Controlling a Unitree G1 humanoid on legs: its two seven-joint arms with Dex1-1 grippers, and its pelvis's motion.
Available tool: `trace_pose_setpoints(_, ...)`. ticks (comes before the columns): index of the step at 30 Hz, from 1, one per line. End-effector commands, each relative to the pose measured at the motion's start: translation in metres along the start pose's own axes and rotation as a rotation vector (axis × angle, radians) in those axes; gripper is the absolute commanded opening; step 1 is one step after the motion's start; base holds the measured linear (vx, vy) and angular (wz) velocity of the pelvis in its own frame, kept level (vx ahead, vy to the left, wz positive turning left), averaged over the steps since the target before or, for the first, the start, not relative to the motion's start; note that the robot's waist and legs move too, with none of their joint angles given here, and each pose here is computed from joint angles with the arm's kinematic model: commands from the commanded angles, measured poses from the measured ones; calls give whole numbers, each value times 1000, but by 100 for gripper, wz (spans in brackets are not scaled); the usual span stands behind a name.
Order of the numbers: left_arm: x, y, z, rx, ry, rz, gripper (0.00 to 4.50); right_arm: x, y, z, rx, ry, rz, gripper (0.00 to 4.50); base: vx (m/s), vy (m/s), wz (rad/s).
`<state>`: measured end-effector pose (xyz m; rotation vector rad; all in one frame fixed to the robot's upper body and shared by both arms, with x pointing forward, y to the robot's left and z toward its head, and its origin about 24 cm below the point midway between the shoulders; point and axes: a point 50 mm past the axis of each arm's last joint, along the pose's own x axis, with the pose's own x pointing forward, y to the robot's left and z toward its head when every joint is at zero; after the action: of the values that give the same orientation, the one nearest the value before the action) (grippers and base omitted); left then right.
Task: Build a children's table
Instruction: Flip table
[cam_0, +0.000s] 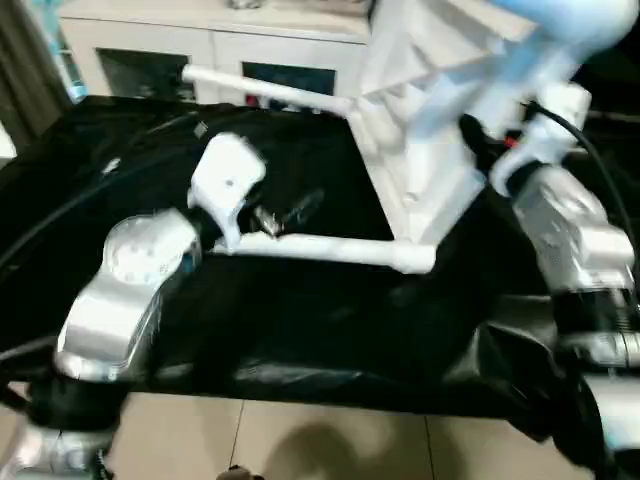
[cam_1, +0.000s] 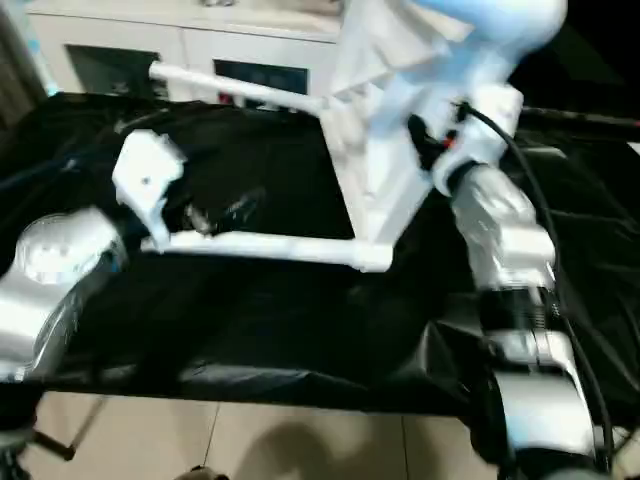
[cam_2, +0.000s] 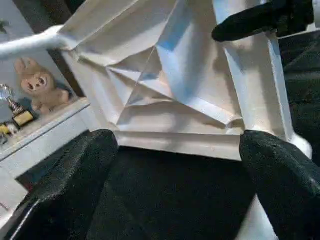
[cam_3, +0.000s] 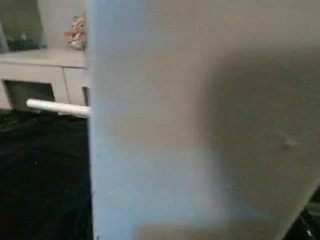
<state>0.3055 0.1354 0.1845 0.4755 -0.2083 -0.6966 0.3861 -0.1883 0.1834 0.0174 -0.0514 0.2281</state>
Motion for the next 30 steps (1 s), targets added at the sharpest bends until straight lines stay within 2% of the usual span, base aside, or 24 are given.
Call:
trace_pose_setpoints(1, 3, 3, 0, 26, 6, 9, 450, 5, 2, 2, -17, 31, 2, 204, 0, 0, 0)
trace_pose_setpoints(8, 6, 6, -3, 55, 7, 20, 450, 13, 13, 8, -61, 54, 3, 204, 0, 0, 0)
trace_pose_setpoints(13, 7, 9, 2, 49, -15, 28, 450, 13, 22, 7, -102, 74, 16, 204, 0, 0, 0)
trace_pose_setpoints(14, 7, 9, 3, 47, -27, 24, 450, 11, 25, 4, -91, 72, 21, 254, 0, 0, 0)
trace_pose_setpoints(15, 7, 8, 4, 46, -35, 20, 450, 10, 27, 2, -84, 72, 24, 267, 0, 0, 0)
trace_pose_setpoints(17, 6, 5, 8, 38, -73, -10, 450, 7, 30, -5, -94, 79, 26, 273, 0, 0, 0)
trace_pose_setpoints(19, 5, 1, 11, 42, -102, -26, 450, 3, 32, -13, -99, 87, 22, 298, 0, 0, 0)
trace_pose_setpoints(20, 5, 1, 11, 42, -102, -26, 450, 3, 32, -13, -99, 87, 22, 307, 0, 0, 0)
trace_pose_setpoints(24, -1, -8, 5, 100, -89, -60, 450, -5, 33, -32, -87, 98, -11, 341, 0, 0, 0)
trace_pose_setpoints(26, -2, -8, 7, 93, -105, -48, 450, -7, 34, -42, -74, 103, -18, 351, 0, 0, 0)
trace_pose_setpoints(30, -1, -5, 12, 85, -126, -32, 450, -6, 36, -54, -70, 91, -19, 378, 0, 0, 0)
